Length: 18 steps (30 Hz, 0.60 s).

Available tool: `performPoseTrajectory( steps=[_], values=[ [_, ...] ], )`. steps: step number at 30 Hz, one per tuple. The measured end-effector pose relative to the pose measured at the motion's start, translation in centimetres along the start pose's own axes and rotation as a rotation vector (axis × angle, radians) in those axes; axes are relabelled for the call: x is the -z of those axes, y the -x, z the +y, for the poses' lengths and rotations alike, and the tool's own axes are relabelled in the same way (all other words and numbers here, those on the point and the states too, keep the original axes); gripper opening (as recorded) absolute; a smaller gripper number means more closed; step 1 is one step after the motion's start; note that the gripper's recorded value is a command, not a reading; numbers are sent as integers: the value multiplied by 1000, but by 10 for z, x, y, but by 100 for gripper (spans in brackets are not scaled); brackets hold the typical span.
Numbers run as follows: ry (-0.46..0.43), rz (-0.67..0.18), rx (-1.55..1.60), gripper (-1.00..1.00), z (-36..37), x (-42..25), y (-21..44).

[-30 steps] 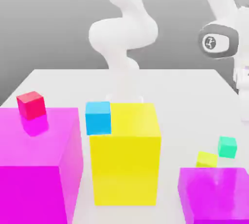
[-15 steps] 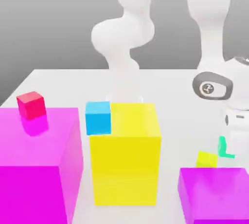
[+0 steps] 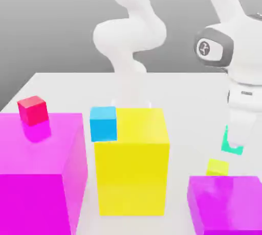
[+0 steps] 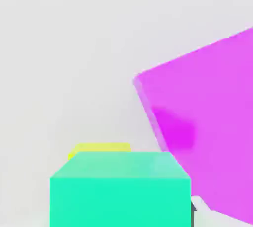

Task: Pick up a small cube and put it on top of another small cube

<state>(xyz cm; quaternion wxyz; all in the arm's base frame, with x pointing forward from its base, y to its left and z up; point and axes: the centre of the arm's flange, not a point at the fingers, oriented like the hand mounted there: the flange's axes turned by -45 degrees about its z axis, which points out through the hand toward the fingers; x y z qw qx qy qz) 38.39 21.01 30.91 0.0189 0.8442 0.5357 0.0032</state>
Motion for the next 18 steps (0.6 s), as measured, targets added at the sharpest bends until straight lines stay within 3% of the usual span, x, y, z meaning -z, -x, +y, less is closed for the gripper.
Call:
performPoseTrajectory(
  steps=[10, 14, 15, 18],
  values=[
    [-32, 7, -258, -100, 136, 134, 200],
    [-40, 11, -291, -100, 142, 102, 230],
    [-40, 11, -292, 100, 141, 91, 231],
    [-40, 12, -292, 100, 141, 91, 231]
  ],
)
